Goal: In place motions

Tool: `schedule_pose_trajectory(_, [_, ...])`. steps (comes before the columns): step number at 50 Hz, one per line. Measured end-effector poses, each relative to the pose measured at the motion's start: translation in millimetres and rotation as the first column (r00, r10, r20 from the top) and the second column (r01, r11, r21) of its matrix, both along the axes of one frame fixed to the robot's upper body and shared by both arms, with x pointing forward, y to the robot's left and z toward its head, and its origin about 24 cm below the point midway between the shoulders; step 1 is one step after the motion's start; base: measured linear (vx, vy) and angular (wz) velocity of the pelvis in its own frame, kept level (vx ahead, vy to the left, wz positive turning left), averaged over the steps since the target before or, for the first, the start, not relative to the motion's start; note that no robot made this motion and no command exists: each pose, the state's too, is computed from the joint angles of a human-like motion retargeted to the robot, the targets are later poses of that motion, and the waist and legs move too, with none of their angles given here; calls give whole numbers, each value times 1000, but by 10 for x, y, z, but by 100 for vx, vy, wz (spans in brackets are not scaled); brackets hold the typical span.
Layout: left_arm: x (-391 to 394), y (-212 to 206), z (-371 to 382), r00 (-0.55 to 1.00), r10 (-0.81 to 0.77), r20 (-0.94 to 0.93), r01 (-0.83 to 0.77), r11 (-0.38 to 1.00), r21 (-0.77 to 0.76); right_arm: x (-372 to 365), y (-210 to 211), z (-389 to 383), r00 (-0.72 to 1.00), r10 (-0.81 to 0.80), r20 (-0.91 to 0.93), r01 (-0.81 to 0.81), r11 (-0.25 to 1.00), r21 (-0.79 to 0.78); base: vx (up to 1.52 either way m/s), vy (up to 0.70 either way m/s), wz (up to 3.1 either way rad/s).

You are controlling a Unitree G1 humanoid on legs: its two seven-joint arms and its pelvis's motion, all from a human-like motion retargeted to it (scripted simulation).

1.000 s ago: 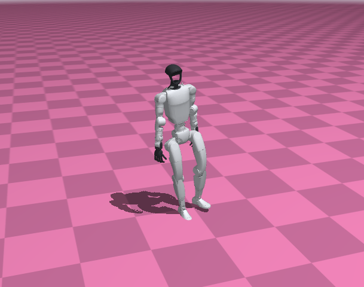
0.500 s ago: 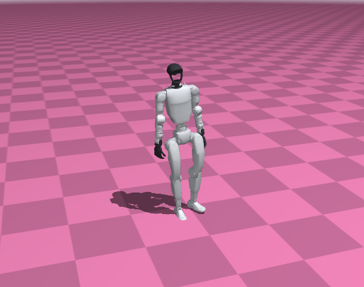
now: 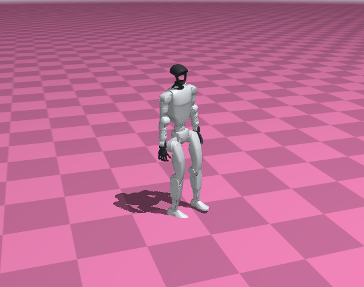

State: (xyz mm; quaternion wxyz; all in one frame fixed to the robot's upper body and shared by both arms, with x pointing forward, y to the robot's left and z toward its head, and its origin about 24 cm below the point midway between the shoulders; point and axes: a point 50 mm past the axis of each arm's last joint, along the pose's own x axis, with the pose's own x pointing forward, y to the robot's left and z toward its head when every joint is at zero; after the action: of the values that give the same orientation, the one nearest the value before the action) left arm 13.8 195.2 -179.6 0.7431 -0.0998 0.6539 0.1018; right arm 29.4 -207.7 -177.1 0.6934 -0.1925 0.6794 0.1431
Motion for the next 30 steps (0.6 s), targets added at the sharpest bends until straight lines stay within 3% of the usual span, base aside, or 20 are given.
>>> schedule_pose_trajectory(5, [179, -47, 7, 996, 19, 87, -20, 1000, 10, -86, -114, 19, 998, -14, -54, 13, 1000, -29, -24, -11, 132])
schedule_pose_trajectory(10, [129, -192, -7, 972, 206, 115, -204, 979, -32, -31, -246, 47, 997, 66, -45, -70, 993, -93, -21, 0, 201])
schedule_pose_trajectory(15, [-176, -286, -21, 935, 354, 32, -353, 935, -28, -124, -301, 56, 999, 10, -39, -15, 993, -118, -4, 10, 251])
schedule_pose_trajectory(24, [-510, -51, 13, 958, 263, -115, -256, 964, 75, -342, -299, 57, 995, -33, -90, 21, 992, -125, 1, 3, 277])
schedule_pose_trajectory(30, [-583, 7, 28, 942, 307, -137, -294, 950, 103, -478, -212, 40, 993, -55, -105, 45, 994, -96, 18, 8, 261])
